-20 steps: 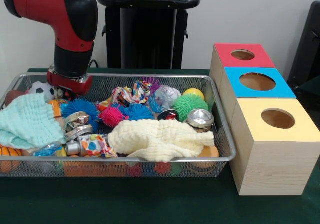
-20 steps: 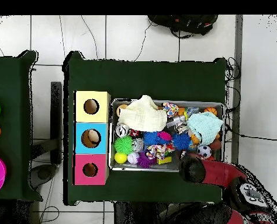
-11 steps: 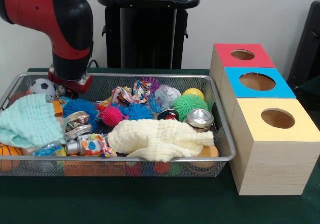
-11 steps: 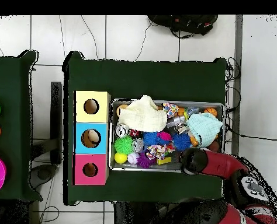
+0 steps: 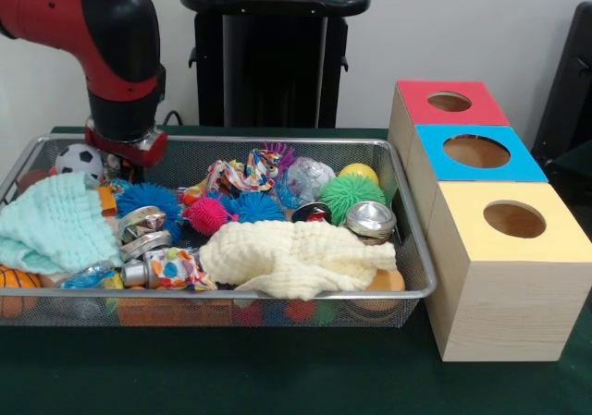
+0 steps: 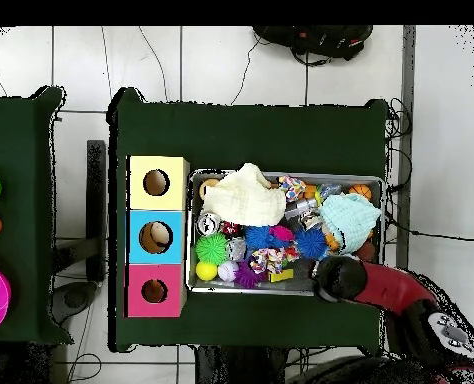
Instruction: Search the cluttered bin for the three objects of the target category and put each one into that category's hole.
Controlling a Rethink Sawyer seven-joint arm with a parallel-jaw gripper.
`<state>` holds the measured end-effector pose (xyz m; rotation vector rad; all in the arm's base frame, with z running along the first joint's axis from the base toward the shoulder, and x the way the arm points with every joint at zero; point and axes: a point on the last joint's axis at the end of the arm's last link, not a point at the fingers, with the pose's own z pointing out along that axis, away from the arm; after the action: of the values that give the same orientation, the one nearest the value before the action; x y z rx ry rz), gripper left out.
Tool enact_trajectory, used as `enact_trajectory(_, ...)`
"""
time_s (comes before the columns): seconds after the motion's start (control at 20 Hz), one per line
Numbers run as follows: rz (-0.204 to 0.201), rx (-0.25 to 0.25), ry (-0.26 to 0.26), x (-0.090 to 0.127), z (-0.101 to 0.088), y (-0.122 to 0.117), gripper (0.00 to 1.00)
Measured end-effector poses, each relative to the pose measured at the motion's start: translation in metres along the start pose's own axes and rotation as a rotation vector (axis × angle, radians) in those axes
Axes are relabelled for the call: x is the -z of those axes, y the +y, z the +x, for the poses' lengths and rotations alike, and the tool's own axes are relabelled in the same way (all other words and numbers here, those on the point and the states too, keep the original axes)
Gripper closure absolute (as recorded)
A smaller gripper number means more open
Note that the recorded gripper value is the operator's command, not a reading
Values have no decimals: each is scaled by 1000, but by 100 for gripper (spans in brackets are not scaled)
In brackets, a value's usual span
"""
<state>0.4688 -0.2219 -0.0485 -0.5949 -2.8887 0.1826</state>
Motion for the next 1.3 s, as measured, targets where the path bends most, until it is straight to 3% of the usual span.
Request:
enact_trajectory(0.2,-43,-41,-12,32,3,-15,100)
enact_trajectory(0.45,-40,-65,-10,82,9,-33,100)
enact_trajectory(0.65,-35,-73,-47,126,12,-41,100)
enact_trajectory(1.0,-49,-67,-88,152,15,-40,100)
enact_trajectory(1.3,-48,-31,-90,151,31,-33,100)
